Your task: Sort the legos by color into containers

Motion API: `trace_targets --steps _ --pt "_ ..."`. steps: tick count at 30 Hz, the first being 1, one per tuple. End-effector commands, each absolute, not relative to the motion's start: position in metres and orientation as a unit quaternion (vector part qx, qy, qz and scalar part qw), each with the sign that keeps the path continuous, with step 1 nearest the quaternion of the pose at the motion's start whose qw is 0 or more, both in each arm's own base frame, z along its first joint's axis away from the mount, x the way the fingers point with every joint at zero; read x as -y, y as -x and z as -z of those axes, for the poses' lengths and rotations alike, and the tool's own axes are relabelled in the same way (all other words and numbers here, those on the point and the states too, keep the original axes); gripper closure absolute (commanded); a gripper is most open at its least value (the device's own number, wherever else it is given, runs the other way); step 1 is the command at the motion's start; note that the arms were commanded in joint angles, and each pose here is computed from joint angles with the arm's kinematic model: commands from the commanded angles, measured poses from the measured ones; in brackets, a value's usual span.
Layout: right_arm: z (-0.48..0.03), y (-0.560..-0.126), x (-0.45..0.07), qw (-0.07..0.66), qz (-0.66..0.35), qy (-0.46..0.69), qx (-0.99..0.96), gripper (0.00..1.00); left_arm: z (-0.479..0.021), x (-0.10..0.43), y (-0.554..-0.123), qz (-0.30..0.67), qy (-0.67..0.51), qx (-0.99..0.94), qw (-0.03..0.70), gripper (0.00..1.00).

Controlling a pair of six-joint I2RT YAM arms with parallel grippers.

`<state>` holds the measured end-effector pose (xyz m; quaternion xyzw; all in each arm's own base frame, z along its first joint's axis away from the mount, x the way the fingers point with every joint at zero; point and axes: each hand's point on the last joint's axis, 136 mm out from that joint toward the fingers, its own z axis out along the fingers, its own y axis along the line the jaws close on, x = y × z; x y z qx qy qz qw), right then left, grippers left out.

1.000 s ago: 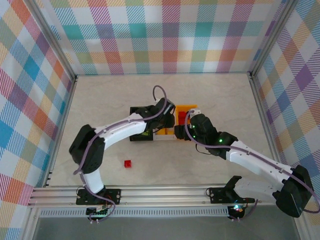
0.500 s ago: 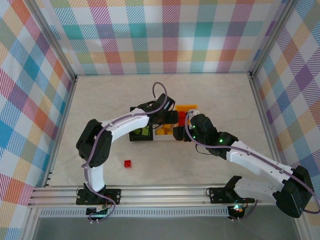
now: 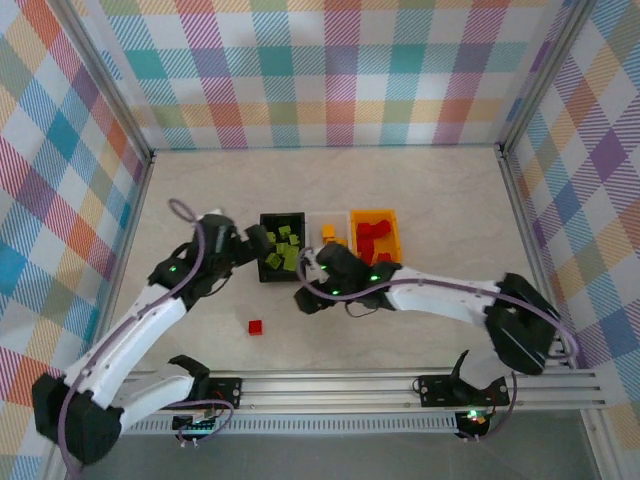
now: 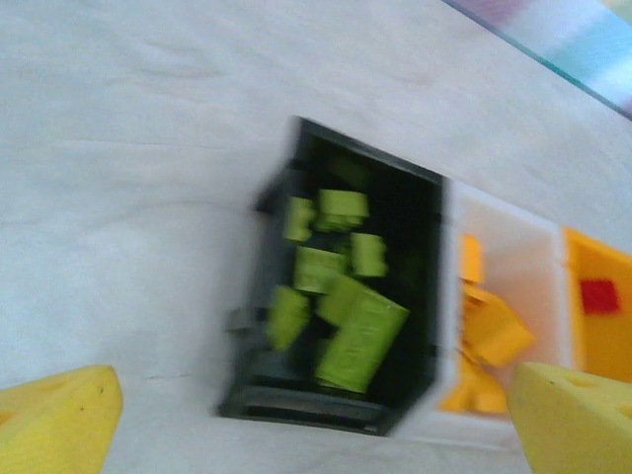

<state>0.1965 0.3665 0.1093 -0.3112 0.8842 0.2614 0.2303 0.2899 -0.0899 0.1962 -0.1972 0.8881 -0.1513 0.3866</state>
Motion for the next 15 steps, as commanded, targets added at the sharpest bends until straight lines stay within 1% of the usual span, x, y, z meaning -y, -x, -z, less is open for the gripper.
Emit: trace_targets --steps 1,4,8,12,15 --pt "-0.113 -0.175 -0.416 0.221 -0.289 0.373 -0.853 0.25 -0.174 0.059 -0.272 0.133 0.239 -0.896 0.350 0.00" --pt "-0.094 -0.161 -0.447 0.201 -0.279 0.408 -0.846 0.25 -0.164 0.042 -0.272 0.125 0.266 -0.896 0.334 0.00" --pt "-0.073 -0.155 -0.477 0.190 -0.256 0.438 -0.841 0.24 -0.156 0.038 -0.278 0.149 0.291 -0.889 0.320 0.00" --pt "-0.055 -0.162 -0.489 0.189 -0.223 0.451 -0.843 0.24 -0.154 0.037 -0.282 0.159 0.300 -0.885 0.318 0.00" --pt "-0.045 -0.158 -0.492 0.182 -0.208 0.467 -0.840 0.24 -0.155 0.038 -0.283 0.163 0.300 -0.884 0.319 0.00"
